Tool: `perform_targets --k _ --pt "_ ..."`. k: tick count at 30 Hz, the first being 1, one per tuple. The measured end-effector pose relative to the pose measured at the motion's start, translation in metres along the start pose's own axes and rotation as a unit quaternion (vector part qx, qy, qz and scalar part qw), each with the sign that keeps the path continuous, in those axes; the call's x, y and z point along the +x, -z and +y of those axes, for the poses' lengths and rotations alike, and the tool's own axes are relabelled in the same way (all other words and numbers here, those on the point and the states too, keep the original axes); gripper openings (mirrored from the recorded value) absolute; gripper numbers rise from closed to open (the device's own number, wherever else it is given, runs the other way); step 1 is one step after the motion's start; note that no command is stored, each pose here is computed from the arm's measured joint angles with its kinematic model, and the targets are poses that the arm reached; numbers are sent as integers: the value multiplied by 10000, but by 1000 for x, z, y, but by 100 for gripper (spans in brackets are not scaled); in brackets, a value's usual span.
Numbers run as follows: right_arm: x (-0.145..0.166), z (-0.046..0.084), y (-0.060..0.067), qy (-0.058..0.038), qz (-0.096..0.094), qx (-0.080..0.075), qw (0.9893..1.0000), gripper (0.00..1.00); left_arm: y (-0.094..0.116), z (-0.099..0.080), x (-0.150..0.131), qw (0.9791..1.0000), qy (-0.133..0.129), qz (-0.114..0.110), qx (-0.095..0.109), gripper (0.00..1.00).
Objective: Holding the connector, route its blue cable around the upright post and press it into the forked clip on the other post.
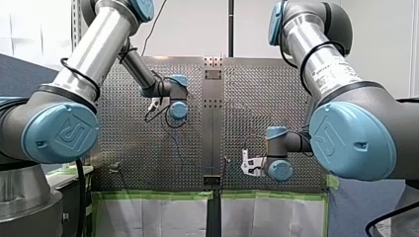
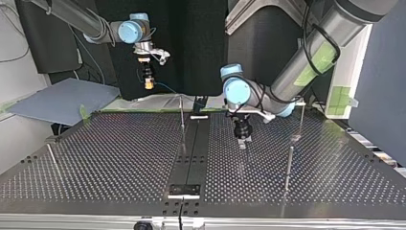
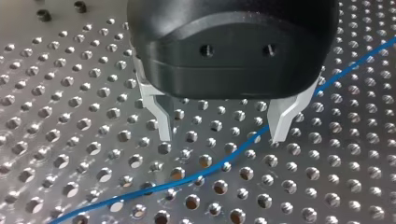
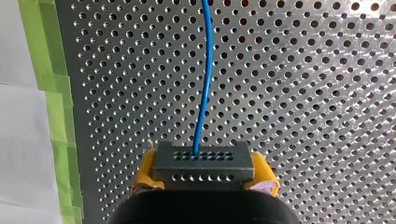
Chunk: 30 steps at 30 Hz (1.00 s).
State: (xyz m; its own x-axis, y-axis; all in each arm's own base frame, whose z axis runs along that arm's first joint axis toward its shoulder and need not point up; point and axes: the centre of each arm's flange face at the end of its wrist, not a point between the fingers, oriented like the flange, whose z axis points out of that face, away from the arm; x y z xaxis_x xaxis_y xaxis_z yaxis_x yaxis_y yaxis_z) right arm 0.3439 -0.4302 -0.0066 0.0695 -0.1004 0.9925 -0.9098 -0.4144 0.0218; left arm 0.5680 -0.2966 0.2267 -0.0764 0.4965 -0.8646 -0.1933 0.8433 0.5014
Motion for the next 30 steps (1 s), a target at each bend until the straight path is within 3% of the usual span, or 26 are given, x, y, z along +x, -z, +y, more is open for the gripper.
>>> perform_targets --k 12,17,25,30 --pt "0 0 0 0 -10 0 10000 0 3 -9 12 9994 -324 53 92 100" --pt "0 0 0 1 -11 1 10000 0 3 -21 30 9981 -561 187 147 100" --pt "0 0 0 0 -9 0 10000 0 1 -25 41 9973 -662 264 161 100" --pt "0 0 0 0 -10 2 10000 0 0 -31 57 9954 -852 396 162 100"
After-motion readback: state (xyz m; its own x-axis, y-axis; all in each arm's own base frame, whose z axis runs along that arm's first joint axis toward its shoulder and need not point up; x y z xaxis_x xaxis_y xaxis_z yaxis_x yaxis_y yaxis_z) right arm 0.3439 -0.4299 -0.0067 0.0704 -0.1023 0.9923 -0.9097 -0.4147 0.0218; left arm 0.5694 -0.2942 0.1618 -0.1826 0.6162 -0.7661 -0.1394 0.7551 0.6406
